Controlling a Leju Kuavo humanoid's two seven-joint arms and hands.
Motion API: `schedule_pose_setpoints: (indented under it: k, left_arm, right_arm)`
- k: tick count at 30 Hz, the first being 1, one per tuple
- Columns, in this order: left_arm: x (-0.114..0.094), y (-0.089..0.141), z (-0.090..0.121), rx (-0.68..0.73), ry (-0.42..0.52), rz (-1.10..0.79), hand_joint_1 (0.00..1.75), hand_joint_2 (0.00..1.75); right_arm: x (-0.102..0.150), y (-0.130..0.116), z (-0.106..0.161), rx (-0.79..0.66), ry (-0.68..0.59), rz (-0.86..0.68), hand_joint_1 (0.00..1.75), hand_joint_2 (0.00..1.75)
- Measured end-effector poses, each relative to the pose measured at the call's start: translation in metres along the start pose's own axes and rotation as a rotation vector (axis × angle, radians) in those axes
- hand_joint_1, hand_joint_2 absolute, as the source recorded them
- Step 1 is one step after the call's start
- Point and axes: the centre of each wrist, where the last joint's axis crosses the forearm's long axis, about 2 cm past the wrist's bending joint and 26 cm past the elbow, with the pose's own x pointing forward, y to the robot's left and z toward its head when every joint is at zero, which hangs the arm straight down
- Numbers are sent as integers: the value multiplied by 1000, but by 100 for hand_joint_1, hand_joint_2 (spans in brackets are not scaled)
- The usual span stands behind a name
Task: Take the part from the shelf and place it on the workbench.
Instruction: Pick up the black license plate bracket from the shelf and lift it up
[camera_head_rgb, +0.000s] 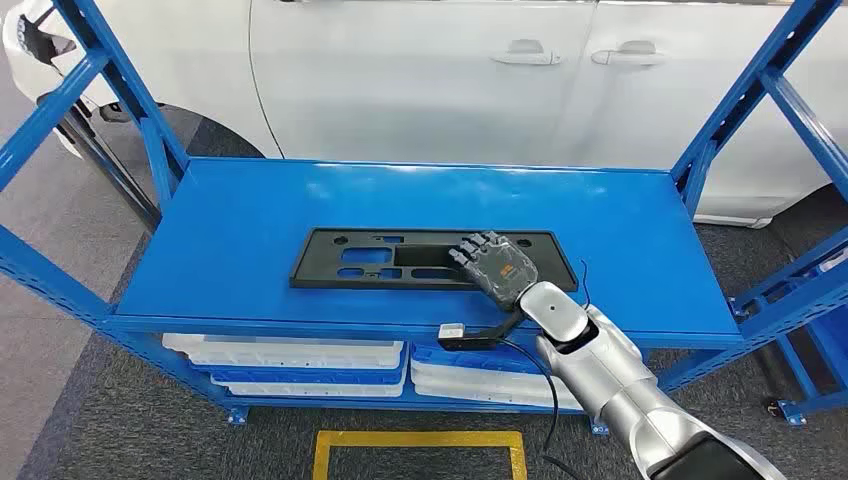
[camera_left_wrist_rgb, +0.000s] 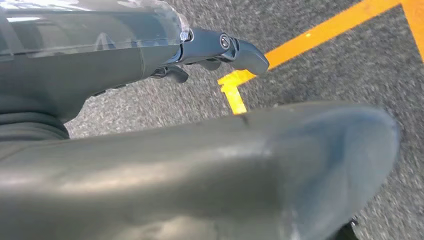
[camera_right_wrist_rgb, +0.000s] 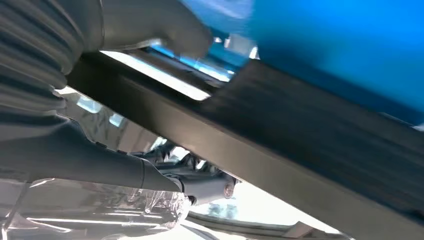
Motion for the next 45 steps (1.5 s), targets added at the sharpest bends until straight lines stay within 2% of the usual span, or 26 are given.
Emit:
schedule_pose_setpoints:
  k: [16, 28, 32, 35, 39, 42, 44, 45]
  left_arm:
    - [4, 1, 0, 1, -9, -9, 0, 0]
    - [4, 2, 0, 2, -11, -9, 0, 0]
    - [4, 2, 0, 1, -10, -10, 0, 0]
    - [5, 2, -1, 0, -12, -10, 0, 0]
    - [4, 2, 0, 5, -12, -13, 0, 175]
    - [4, 3, 0, 13, -16, -16, 0, 175]
    - [5, 3, -1, 19, -18, -19, 0, 87]
    - [5, 3, -1, 22, -18, -21, 0, 44]
  right_arm:
    - [5, -5, -7, -9, -8, -6, 175, 175]
    - [0, -3, -6, -7, -11, 4, 175, 175]
    - [-3, -4, -5, -47, -36, -80, 175, 175]
    - [-7, -16, -7, -131, -39, -167, 175, 175]
    - [-18, -54, -13, -280, -28, -175, 175, 175]
    - [-37, -96, -20, -392, -33, -160, 175, 175]
    - [-54, -130, -24, -483, -74, -236, 175, 175]
    - [-61, -146, -24, -533, -111, -321, 175, 175]
